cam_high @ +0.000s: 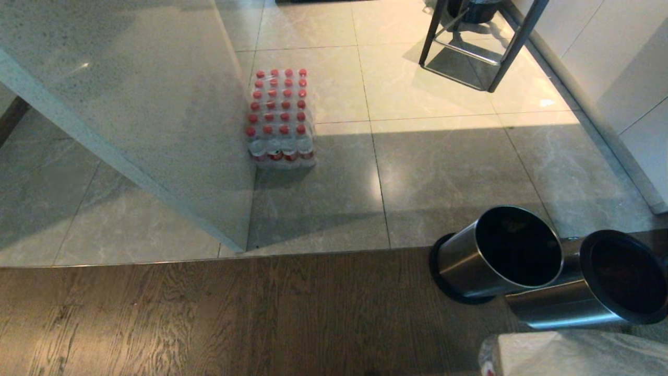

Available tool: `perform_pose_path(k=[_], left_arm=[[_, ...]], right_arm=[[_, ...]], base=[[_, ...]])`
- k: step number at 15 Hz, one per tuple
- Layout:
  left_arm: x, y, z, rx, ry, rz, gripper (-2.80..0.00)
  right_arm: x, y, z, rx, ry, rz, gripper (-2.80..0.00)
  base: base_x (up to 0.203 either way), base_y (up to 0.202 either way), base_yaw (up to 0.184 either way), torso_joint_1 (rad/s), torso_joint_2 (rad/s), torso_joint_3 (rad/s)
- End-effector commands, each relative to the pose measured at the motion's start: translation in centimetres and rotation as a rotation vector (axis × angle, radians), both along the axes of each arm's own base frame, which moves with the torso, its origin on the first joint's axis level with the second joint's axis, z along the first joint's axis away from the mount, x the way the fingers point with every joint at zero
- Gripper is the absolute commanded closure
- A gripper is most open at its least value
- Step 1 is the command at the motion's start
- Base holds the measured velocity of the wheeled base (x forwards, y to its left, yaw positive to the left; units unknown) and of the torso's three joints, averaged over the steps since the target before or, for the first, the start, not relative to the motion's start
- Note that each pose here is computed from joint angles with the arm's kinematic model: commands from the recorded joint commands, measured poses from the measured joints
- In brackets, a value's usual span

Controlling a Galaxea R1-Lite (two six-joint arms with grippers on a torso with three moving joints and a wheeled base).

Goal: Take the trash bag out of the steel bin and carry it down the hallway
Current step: Put the trash bag at the door

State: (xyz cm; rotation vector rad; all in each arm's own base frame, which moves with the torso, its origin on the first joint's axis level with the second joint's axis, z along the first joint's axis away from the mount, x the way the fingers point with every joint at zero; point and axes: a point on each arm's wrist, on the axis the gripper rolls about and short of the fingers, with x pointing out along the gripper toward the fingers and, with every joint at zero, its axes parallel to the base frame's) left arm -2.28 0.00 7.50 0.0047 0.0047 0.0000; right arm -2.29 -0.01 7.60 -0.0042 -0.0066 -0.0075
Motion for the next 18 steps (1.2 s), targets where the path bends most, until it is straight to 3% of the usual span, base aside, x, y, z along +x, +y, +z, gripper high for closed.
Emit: perform_pose_path(k=[1, 18], left_arm=[[0.00, 0.00, 0.00, 0.000, 0.000, 0.000, 0.00], [0.00, 0.00, 0.00, 0.000, 0.000, 0.000, 0.00]], right_arm=[[0.03, 0.00, -0.03, 0.000, 0.004, 0.000, 0.00], [0.03, 0.00, -0.03, 0.010, 0.003, -0.001, 0.00]], base=[[0.000, 0.000, 0.000, 0.000, 0.00, 0.000], [0.000, 0.000, 0.000, 0.000, 0.00, 0.000]])
